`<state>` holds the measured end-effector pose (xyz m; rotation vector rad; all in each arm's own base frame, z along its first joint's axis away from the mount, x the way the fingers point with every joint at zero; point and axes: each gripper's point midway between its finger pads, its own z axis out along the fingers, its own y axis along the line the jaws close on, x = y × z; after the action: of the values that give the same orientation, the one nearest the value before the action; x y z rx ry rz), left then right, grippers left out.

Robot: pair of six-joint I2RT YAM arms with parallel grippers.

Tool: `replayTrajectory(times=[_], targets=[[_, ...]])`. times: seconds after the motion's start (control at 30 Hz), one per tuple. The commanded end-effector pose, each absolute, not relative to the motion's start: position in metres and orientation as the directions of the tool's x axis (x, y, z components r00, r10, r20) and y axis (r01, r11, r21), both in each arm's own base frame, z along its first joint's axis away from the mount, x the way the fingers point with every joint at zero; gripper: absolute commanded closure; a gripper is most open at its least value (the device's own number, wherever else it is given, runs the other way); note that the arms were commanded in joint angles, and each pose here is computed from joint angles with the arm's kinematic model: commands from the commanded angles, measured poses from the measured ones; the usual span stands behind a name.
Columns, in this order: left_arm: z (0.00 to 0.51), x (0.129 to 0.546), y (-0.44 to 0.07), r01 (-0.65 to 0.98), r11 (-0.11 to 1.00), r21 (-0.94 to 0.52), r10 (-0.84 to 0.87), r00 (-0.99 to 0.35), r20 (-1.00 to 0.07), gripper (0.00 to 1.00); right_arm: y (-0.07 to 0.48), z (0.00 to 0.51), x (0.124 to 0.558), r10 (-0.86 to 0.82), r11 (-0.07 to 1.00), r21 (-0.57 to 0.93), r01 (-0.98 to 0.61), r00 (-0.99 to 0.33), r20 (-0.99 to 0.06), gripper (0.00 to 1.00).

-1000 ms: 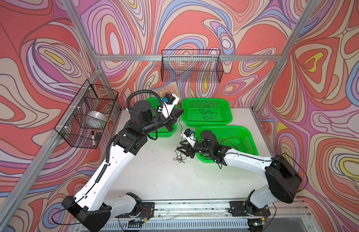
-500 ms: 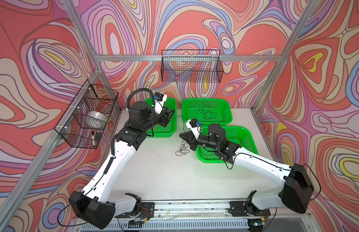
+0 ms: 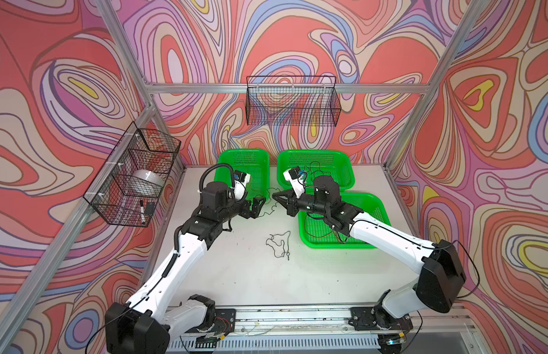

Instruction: Untangle the cables

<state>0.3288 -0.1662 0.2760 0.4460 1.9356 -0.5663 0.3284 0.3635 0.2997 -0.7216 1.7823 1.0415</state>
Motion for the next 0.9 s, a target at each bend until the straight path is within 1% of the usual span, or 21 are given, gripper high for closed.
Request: replayTrajectory(times=[0.0, 0.13, 0.27, 0.4, 0.53, 0.63, 0.77, 0.87], targets=[[0.285, 0.308, -0.181, 0.620, 0.773, -0.133, 0.071, -0.292, -0.954, 0.13, 0.366, 0.309, 0.327, -0.017, 0.447, 0.373, -0.813, -0.424, -0.905, 1.00], [0.273, 0.292, -0.192, 0.660, 0.751, -0.036, 0.122, -0.191, -0.974, 0.13, 0.360, 0.323, 0.326, -0.024, 0.463, 0.327, -0.824, -0.380, -0.925, 1.00], [0.266, 0.297, -0.190, 0.634, 0.773, -0.027, 0.114, -0.180, -0.977, 0.14, 0.355, 0.354, 0.330, -0.040, 0.489, 0.234, -0.841, -0.289, -0.957, 1.00], [0.262, 0.307, -0.187, 0.602, 0.798, -0.007, 0.115, -0.163, -0.980, 0.14, 0.349, 0.398, 0.343, -0.038, 0.530, 0.119, -0.839, -0.164, -0.986, 1.00], [0.260, 0.318, -0.188, 0.588, 0.809, 0.008, 0.119, -0.151, -0.981, 0.14, 0.343, 0.434, 0.370, -0.033, 0.574, 0.037, -0.818, -0.068, -0.997, 1.00], [0.258, 0.323, -0.190, 0.581, 0.814, 0.003, 0.111, -0.151, -0.982, 0.14, 0.333, 0.455, 0.394, -0.035, 0.628, -0.021, -0.778, -0.001, -0.999, 1.00], [0.247, 0.326, -0.191, 0.579, 0.816, -0.015, 0.116, -0.188, -0.975, 0.16, 0.320, 0.472, 0.428, -0.040, 0.680, -0.105, -0.725, 0.106, -0.994, 1.00], [0.237, 0.325, -0.193, 0.585, 0.810, -0.030, 0.121, -0.217, -0.969, 0.20, 0.312, 0.472, 0.459, -0.061, 0.712, -0.137, -0.688, 0.133, -0.989, 1.00]])
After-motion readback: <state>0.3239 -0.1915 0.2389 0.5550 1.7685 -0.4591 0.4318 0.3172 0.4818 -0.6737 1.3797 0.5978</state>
